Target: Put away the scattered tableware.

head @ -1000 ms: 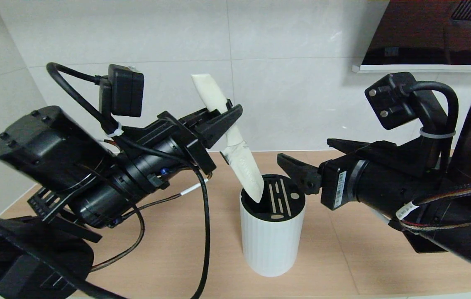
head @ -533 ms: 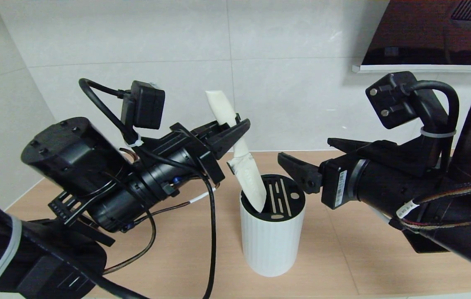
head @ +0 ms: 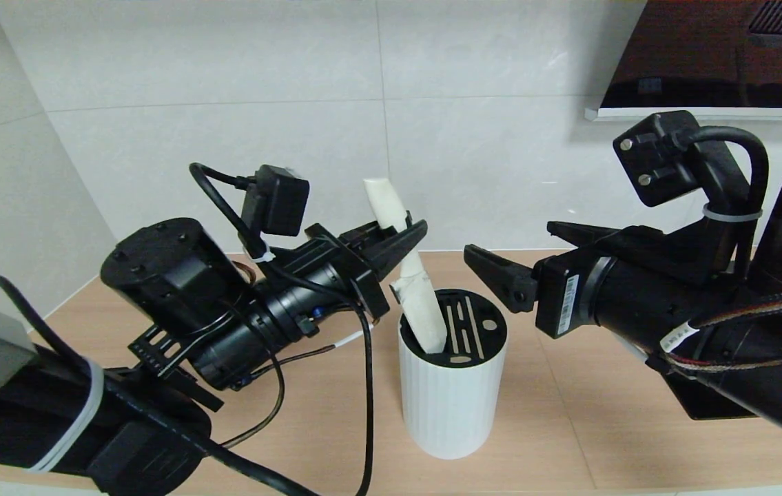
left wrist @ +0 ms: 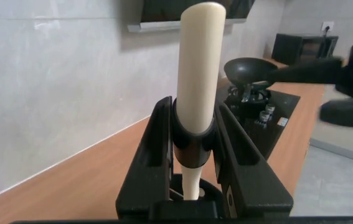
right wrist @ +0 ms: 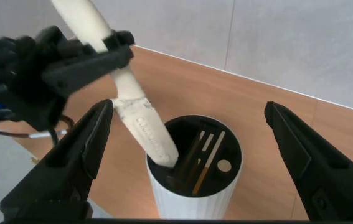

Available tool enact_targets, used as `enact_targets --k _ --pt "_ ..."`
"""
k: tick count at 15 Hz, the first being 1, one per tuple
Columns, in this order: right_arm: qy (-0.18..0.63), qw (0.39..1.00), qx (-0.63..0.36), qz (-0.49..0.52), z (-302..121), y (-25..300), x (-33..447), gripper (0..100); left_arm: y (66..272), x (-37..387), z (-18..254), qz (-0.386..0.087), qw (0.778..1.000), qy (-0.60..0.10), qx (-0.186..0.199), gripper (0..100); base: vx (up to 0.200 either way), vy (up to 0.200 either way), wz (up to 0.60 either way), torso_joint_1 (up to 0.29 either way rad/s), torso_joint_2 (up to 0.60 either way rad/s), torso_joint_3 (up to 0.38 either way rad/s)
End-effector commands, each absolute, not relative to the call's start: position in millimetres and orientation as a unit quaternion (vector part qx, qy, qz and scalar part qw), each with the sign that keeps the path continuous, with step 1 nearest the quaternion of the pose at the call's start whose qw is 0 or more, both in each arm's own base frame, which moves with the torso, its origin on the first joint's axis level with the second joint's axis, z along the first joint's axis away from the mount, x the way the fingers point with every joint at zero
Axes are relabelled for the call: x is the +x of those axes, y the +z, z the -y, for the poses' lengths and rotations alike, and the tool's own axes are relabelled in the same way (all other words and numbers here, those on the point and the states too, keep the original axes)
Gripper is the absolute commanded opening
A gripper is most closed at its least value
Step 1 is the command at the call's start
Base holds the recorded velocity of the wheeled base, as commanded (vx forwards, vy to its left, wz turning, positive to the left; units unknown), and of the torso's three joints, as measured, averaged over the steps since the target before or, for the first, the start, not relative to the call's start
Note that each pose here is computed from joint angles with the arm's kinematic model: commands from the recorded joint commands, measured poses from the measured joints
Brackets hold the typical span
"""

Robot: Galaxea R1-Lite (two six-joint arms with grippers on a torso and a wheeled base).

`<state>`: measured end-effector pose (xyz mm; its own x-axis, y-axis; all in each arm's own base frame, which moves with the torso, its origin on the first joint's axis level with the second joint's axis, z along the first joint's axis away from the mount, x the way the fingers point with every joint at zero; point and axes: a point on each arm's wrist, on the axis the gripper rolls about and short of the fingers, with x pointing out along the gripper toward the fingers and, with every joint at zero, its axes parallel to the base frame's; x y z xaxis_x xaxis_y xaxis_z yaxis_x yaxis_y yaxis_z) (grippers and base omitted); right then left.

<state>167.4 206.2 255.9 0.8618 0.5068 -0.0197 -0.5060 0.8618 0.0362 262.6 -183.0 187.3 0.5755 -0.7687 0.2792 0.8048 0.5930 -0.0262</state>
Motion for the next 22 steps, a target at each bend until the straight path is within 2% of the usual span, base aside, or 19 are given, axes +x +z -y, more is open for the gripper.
enact_targets --k 1,11,15,16,22 --pt "0.260 0.965 0.013 -0.017 -207 254 169 100 167 272 189 0.092 0.888 -0.444 -0.072 0 0.000 0.000 0.00 0.000 0.00 0.000" --pt "0.260 0.965 0.013 -0.017 -207 254 169 100 145 280 199 0.067 0.888 -0.448 -0.077 0 0.000 0.000 0.00 0.000 0.00 0.000" --pt "0.259 0.966 0.013 -0.017 -206 254 170 100 143 278 202 0.064 0.887 -0.451 -0.077 0 0.000 0.000 0.00 0.000 0.00 0.000" --pt "0.260 0.965 0.012 -0.018 -207 254 170 100 144 277 202 0.065 0.886 -0.452 -0.077 100 0.000 0.000 0.00 0.000 0.00 0.000" --pt "0.260 0.965 0.013 -0.017 -207 254 170 100 148 274 203 0.076 0.884 -0.455 -0.079 100 0.000 0.000 0.00 0.000 0.00 0.000"
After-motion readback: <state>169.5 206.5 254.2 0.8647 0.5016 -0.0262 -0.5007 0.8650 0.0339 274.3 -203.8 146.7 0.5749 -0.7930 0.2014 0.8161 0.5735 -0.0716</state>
